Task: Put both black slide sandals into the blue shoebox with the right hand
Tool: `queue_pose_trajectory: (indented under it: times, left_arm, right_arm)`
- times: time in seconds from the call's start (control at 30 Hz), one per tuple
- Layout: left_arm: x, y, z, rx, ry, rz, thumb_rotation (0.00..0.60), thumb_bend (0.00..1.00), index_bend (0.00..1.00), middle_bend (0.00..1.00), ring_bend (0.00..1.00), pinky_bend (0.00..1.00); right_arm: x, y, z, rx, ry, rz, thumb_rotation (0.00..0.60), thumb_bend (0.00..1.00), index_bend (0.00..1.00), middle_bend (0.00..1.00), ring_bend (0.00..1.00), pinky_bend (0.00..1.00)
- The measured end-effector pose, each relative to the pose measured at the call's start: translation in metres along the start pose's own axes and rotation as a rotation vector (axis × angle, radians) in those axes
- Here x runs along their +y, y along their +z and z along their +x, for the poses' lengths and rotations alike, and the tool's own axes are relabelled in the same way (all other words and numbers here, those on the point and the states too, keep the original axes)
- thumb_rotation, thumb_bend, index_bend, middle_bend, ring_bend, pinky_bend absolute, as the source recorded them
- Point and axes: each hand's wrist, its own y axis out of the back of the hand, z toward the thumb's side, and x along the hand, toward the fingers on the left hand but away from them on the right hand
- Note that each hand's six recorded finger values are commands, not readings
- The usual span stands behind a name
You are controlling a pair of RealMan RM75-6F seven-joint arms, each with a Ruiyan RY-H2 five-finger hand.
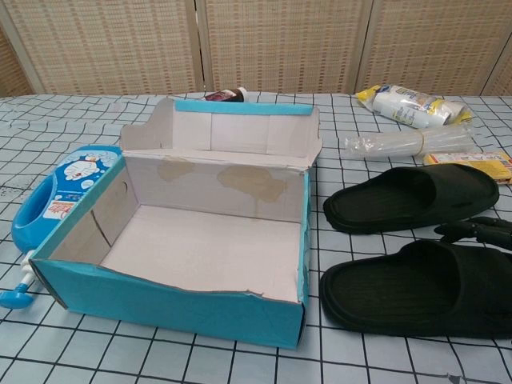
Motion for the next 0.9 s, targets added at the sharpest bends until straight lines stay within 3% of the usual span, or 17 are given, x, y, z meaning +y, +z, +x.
queue_pose_trajectory:
  times: [0.3, 0.43, 0.53, 0.7, 0.9]
  left_arm:
    - [0.000, 0.000, 0.000, 0.001, 0.001, -0.005, 0.600, 0.62, 0.29, 0.13, 0.15, 0.36]
    - [0.001, 0.000, 0.000, -0.001, 0.001, -0.003, 0.600, 0.62, 0.29, 0.13, 0.15, 0.36]
    - [0.000, 0.000, 0.000, 0.000, 0.001, -0.010, 0.600, 0.62, 0.29, 0.13, 0.15, 0.36]
    - [0.000, 0.000, 0.000, 0.001, -0.002, -0.005, 0.600, 0.62, 0.29, 0.13, 0.15, 0.36]
    - [0.000, 0.000, 0.000, 0.000, -0.003, -0.004, 0.600, 0.62, 0.29, 0.13, 0.15, 0.36]
  right_arm:
    - [-0.007, -0.002, -0.003, -0.013, 0.021, 0.006, 0.600, 0.02, 0.04, 0.10, 0.00, 0.13]
    - [-0.008, -0.003, -0.004, -0.023, 0.022, 0.006, 0.600, 0.02, 0.10, 0.10, 0.00, 0.13]
    - [-0.007, -0.003, -0.005, -0.024, 0.014, 0.002, 0.600, 0.02, 0.17, 0.15, 0.01, 0.14]
    - [-0.003, -0.005, -0.004, -0.034, -0.015, 0.010, 0.600, 0.02, 0.30, 0.29, 0.13, 0.24]
    - [-0.006, -0.013, -0.002, -0.065, 0.008, 0.041, 0.600, 0.02, 0.30, 0.31, 0.14, 0.25]
